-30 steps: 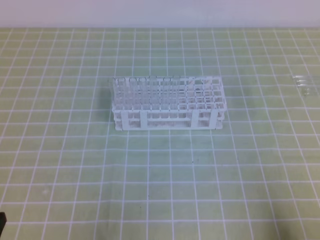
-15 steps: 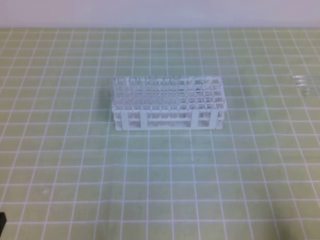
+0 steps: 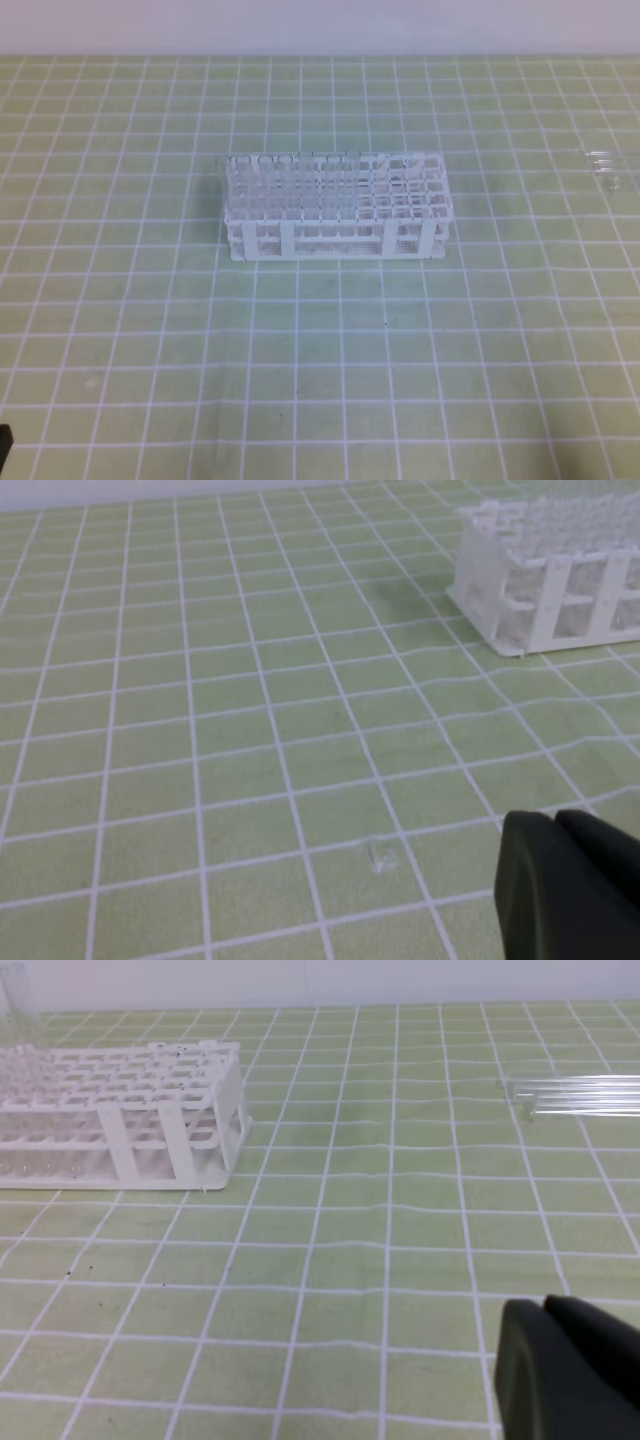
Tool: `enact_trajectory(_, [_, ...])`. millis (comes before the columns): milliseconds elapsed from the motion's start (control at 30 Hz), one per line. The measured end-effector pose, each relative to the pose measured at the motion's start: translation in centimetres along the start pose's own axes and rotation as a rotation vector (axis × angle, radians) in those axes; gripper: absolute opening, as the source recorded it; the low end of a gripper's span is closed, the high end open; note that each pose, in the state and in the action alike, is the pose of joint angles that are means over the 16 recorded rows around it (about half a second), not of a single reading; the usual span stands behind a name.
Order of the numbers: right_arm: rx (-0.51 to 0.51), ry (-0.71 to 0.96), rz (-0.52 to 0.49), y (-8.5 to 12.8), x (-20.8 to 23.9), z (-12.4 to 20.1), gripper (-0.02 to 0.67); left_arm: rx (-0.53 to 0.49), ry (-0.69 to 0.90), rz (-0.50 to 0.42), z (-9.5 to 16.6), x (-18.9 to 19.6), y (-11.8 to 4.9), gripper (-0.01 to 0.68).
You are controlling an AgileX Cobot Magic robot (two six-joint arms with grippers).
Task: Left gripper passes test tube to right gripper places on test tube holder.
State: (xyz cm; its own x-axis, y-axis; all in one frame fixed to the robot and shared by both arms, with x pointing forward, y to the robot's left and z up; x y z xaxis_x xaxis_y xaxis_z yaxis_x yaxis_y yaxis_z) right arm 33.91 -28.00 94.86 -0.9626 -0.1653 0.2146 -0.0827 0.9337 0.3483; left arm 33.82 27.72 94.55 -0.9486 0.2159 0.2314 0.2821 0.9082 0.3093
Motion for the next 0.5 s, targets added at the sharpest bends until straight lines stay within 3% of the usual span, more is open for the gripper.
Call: enact_trajectory(500, [0.0, 0.0, 0.0, 0.0, 0.0, 0.0, -0.016, 0.016, 0.014, -0.068, 0.23, 0.07, 0.68, -0.002])
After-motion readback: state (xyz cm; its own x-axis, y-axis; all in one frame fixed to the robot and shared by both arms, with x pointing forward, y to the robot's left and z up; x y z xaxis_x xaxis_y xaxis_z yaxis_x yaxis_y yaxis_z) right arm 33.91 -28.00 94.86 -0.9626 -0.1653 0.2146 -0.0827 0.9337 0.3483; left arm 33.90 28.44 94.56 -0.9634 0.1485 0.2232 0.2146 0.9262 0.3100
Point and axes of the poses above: a point on each arm's last joint axis where the gripper is mounted, x pointing back along that axis away from the gripper, y along the wrist's bending axis when the last joint is at zero, z = x × y, the point moved 5 cm from there along -x, pointing out along that axis toward the gripper, and after that the axes turned 15 degrees about -x, right-handed, at the moved point
